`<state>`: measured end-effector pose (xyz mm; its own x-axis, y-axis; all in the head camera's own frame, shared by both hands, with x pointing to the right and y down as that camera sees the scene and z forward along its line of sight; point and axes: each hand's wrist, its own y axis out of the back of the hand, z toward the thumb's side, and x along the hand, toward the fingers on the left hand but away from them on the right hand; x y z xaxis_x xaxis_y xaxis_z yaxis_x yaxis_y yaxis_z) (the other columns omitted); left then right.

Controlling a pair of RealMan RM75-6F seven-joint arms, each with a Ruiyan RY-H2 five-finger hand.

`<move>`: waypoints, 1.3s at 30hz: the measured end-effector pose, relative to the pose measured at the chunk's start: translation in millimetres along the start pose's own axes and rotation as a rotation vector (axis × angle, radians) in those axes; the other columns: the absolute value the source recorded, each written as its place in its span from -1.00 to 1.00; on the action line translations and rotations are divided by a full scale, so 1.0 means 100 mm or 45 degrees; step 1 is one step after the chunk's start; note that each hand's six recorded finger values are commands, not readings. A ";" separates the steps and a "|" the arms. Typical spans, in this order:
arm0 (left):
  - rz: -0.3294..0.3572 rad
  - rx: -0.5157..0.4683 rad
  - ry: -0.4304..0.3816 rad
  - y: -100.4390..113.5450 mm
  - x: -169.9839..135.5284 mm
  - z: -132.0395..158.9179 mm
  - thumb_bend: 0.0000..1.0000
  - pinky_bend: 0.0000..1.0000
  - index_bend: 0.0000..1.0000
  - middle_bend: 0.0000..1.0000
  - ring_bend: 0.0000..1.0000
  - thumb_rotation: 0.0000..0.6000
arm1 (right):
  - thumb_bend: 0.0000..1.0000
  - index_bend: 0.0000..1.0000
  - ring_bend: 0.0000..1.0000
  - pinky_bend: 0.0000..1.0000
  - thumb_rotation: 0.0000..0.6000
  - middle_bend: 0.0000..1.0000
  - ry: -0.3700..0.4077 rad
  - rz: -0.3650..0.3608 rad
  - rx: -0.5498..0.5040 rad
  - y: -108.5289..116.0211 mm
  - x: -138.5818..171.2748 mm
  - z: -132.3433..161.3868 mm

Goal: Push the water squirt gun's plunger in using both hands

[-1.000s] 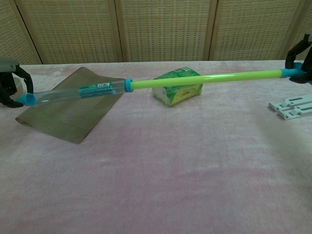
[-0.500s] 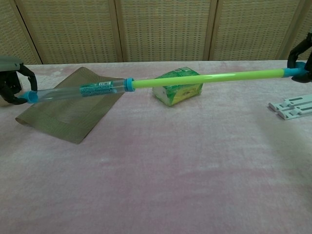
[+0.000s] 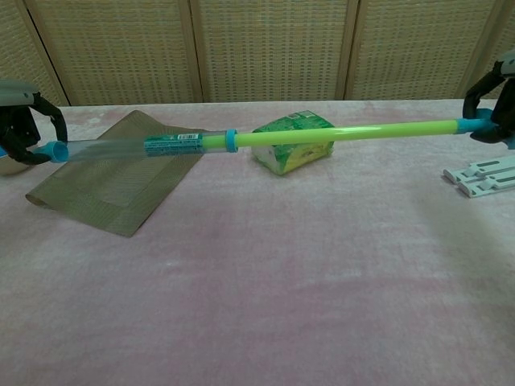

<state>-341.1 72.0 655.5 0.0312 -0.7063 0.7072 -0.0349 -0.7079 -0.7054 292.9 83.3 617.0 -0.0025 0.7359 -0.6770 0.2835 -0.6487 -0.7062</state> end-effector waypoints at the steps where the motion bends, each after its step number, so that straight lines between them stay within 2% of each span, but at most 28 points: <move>1: 0.002 -0.005 -0.009 0.01 -0.02 0.02 -0.10 0.44 -0.09 0.80 0.64 1.00 | 0.25 0.66 0.97 0.34 1.00 1.00 0.004 0.002 0.001 -0.01 0.00 0.02; 20: -0.011 -0.082 -0.171 0.04 -0.16 0.55 -0.10 0.44 -0.09 0.80 0.64 1.00 | 0.25 0.66 0.97 0.36 1.00 1.00 0.070 0.060 0.084 -0.25 -0.05 0.26; 28: -0.025 -0.127 -0.216 0.02 -0.18 0.77 -0.10 0.44 -0.09 0.80 0.64 1.00 | 0.25 0.66 0.97 0.36 1.00 1.00 0.112 0.092 0.102 -0.38 -0.04 0.42; 39: -0.040 -0.158 -0.246 0.00 -0.17 0.94 -0.10 0.44 -0.09 0.80 0.64 1.00 | 0.25 0.66 0.97 0.36 1.00 1.00 0.164 0.122 0.115 -0.49 -0.03 0.59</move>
<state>-248.0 83.9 638.9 0.2249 -0.6795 0.6984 -0.1529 -0.7325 -0.6634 222.8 102.1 641.4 0.1450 0.6848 -0.7141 0.1890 -0.7277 -0.6594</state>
